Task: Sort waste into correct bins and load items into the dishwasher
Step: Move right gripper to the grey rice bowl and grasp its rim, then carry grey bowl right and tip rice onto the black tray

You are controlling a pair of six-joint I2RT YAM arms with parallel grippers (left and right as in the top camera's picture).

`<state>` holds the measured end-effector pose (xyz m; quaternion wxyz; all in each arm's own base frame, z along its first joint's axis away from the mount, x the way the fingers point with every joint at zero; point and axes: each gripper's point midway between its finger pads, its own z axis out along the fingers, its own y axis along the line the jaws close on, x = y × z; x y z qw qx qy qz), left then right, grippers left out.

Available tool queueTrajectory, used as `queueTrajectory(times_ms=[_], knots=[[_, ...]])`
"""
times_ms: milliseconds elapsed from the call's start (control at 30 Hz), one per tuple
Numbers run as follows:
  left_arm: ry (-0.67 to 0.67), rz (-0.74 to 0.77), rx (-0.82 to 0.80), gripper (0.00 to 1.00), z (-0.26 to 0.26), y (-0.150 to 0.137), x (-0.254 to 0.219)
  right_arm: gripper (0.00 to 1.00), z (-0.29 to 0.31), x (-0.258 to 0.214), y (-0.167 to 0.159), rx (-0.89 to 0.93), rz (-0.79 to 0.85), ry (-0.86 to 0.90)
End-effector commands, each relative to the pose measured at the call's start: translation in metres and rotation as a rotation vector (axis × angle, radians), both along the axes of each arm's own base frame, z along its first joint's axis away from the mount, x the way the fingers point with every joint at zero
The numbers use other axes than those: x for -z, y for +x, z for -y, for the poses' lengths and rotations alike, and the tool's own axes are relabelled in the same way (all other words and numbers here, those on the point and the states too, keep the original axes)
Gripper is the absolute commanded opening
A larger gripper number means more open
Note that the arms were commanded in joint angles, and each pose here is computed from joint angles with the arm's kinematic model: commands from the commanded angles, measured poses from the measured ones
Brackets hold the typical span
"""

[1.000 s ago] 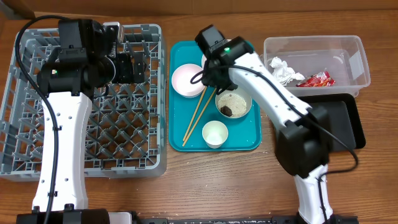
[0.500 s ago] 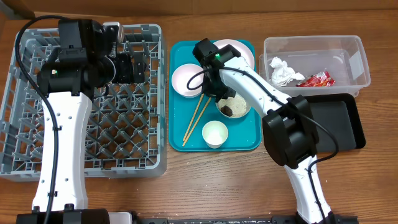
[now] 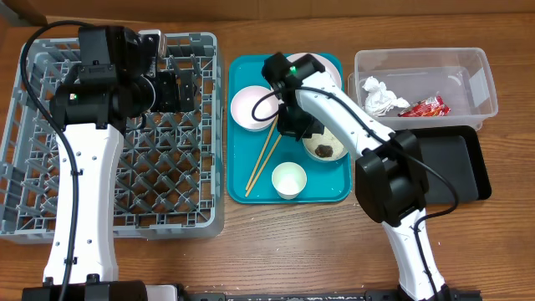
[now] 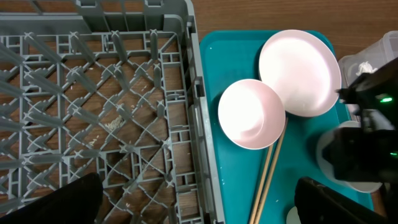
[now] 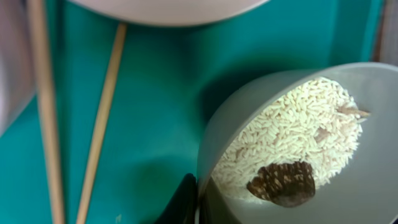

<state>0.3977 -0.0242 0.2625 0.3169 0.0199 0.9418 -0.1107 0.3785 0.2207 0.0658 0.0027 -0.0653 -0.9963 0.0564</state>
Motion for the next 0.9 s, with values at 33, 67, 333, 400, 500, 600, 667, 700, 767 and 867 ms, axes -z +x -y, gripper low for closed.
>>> queueTrajectory(times_ms=[33, 67, 333, 400, 500, 600, 667, 700, 767, 867], knots=[[0.004, 0.028, 0.013, 1.00, 0.000, 0.004, -0.009, 0.04, -0.006, -0.076, 0.007, -0.050, 0.106, 0.095], [0.004, 0.028, 0.013, 1.00, 0.000, 0.004, -0.009, 0.04, -0.005, -0.091, 0.004, -0.053, 0.121, 0.109], [0.004, 0.028, 0.013, 1.00, 0.000, 0.004, -0.009, 0.04, 0.021, -0.168, -0.021, -0.071, 0.197, 0.209], [0.004, 0.028, 0.013, 1.00, 0.000, 0.004, -0.009, 0.04, 0.033, -0.182, -0.025, -0.066, 0.224, 0.218], [0.004, 0.028, 0.013, 1.00, 0.000, 0.004, -0.009, 0.04, 0.051, -0.189, -0.037, -0.046, 0.229, 0.211], [0.004, 0.028, 0.013, 1.00, 0.000, 0.004, -0.009, 0.04, 0.077, -0.180, -0.052, -0.008, 0.196, 0.161], [0.004, 0.028, 0.013, 1.00, 0.000, 0.004, -0.009, 0.04, 0.093, -0.167, -0.059, 0.027, 0.180, 0.151], [0.004, 0.028, 0.013, 1.00, 0.000, 0.004, -0.009, 0.04, 0.098, -0.161, -0.061, 0.040, 0.178, 0.150], [0.004, 0.028, 0.013, 0.99, 0.000, 0.004, -0.009, 0.04, 0.108, -0.146, -0.064, 0.059, 0.172, 0.167], [0.004, 0.028, 0.013, 1.00, 0.000, 0.004, -0.009, 0.04, 0.116, -0.121, -0.067, 0.058, 0.159, 0.248]])
